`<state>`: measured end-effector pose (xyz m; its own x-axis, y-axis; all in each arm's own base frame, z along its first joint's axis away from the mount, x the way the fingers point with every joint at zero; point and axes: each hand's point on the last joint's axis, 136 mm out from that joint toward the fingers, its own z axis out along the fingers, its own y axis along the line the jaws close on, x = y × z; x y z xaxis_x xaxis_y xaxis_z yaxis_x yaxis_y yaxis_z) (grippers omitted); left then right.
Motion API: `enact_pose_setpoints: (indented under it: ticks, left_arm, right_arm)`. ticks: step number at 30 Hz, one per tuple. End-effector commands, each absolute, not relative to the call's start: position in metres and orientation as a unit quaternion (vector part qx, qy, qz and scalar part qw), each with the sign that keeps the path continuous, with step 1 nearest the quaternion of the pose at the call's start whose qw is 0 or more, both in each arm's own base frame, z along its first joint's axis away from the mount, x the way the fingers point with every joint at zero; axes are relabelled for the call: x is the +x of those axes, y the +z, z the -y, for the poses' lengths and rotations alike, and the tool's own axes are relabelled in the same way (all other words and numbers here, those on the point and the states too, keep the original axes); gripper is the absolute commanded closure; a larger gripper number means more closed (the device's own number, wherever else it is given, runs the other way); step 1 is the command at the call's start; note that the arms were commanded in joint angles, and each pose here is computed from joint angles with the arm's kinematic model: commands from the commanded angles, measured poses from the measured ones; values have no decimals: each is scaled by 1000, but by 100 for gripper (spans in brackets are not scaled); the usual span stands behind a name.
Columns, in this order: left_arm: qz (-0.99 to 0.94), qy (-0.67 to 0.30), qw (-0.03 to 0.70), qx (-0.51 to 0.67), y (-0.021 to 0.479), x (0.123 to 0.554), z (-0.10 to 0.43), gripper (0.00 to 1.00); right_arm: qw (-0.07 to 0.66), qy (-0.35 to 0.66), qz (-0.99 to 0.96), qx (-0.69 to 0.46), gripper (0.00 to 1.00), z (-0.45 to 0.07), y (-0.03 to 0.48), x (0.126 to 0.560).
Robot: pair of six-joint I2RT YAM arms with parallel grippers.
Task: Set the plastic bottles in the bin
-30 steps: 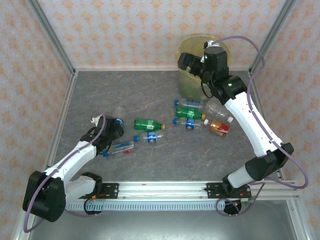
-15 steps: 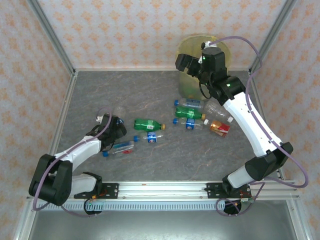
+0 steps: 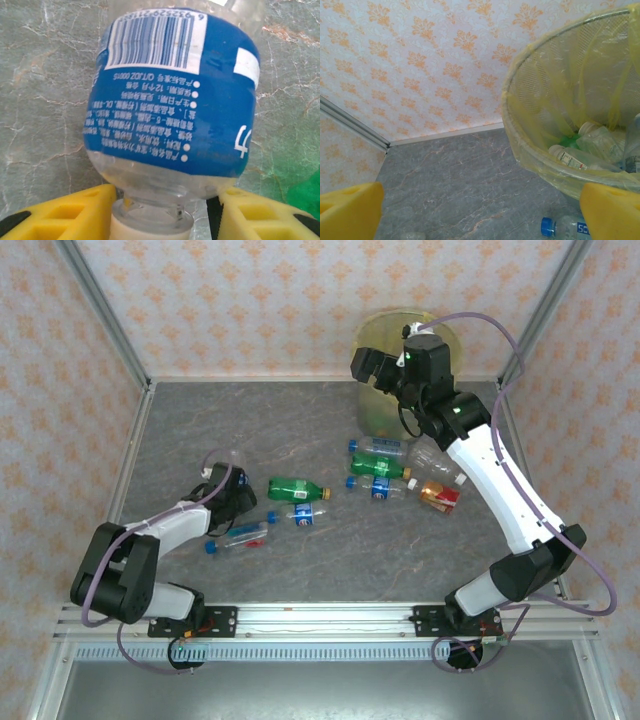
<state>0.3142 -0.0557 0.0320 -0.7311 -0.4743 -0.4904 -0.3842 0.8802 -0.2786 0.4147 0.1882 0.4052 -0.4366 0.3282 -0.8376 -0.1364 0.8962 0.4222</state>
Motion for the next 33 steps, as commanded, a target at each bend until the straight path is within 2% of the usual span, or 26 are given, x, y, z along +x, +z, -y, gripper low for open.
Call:
enact_pose_setpoints:
  ticks: [1, 10, 20, 27, 33]
  left_arm:
    - [-923, -90, 297, -228, 39, 327, 57, 54]
    - [-918, -94, 313, -226, 55, 330, 57, 78]
    - [-895, -136, 383, -182, 125, 337, 69, 78]
    - [-860, -175, 471, -91, 205, 337, 111, 78]
    - [-835, -201, 512, -20, 250, 327, 150, 78]
  right_arm:
    - [532, 221, -815, 56, 0, -189, 410, 413]
    - [531, 229, -814, 52, 1, -192, 412, 412]
    - [530, 267, -805, 12, 0, -218, 420, 401]
    - [512, 320, -796, -51, 0, -264, 423, 389]
    - [474, 369, -793, -105, 0, -293, 419, 380]
